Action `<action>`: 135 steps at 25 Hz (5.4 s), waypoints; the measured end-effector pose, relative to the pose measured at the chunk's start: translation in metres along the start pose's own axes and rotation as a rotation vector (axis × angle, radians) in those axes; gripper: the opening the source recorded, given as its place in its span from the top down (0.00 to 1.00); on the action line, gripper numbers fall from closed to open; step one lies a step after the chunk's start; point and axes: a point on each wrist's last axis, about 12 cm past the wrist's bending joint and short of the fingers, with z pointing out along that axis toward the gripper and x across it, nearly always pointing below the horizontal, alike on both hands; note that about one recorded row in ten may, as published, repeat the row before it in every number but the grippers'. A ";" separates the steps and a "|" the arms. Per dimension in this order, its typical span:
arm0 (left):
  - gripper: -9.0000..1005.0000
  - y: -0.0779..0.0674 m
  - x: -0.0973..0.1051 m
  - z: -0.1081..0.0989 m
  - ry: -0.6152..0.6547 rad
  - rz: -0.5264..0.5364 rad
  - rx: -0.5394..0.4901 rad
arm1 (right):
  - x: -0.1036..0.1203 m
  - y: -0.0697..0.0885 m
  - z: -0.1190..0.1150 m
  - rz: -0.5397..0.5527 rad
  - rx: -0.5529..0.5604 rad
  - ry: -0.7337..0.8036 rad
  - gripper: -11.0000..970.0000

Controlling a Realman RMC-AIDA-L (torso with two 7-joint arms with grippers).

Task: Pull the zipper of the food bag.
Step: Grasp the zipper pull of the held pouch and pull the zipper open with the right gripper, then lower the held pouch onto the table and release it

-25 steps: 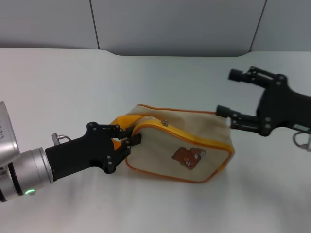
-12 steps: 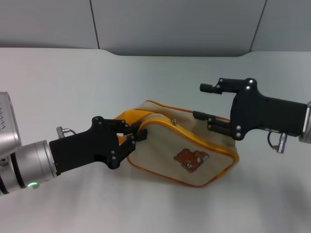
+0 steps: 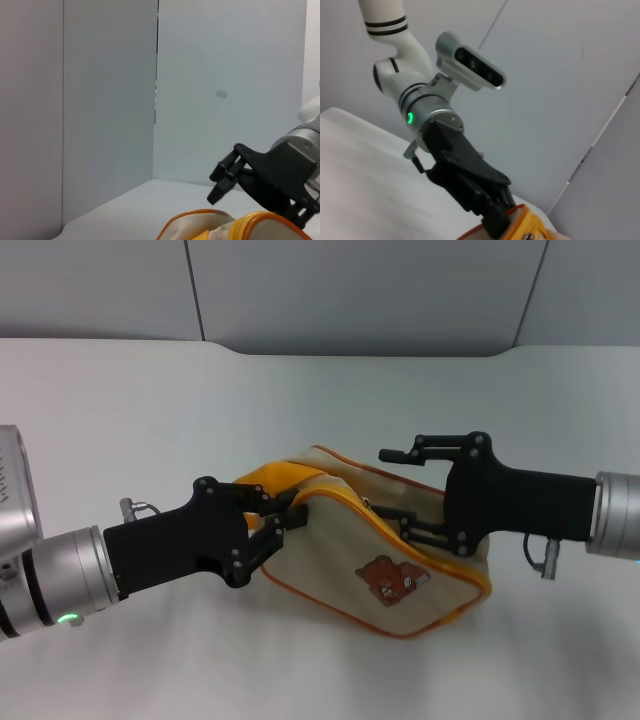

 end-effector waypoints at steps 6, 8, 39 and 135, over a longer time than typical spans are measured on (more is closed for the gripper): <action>0.87 -0.001 -0.001 0.000 -0.006 -0.001 0.006 | -0.001 0.006 0.007 -0.021 -0.053 -0.008 0.48; 0.88 -0.001 -0.001 0.000 -0.006 -0.001 0.006 | -0.001 0.009 0.010 -0.029 -0.085 -0.010 0.48; 0.89 -0.003 0.001 -0.002 -0.014 -0.028 -0.002 | -0.006 0.020 -0.013 0.035 -0.004 -0.070 0.76; 0.90 -0.034 0.044 -0.040 -0.128 -0.300 -0.364 | 0.010 0.057 -0.080 0.571 0.286 -0.097 0.56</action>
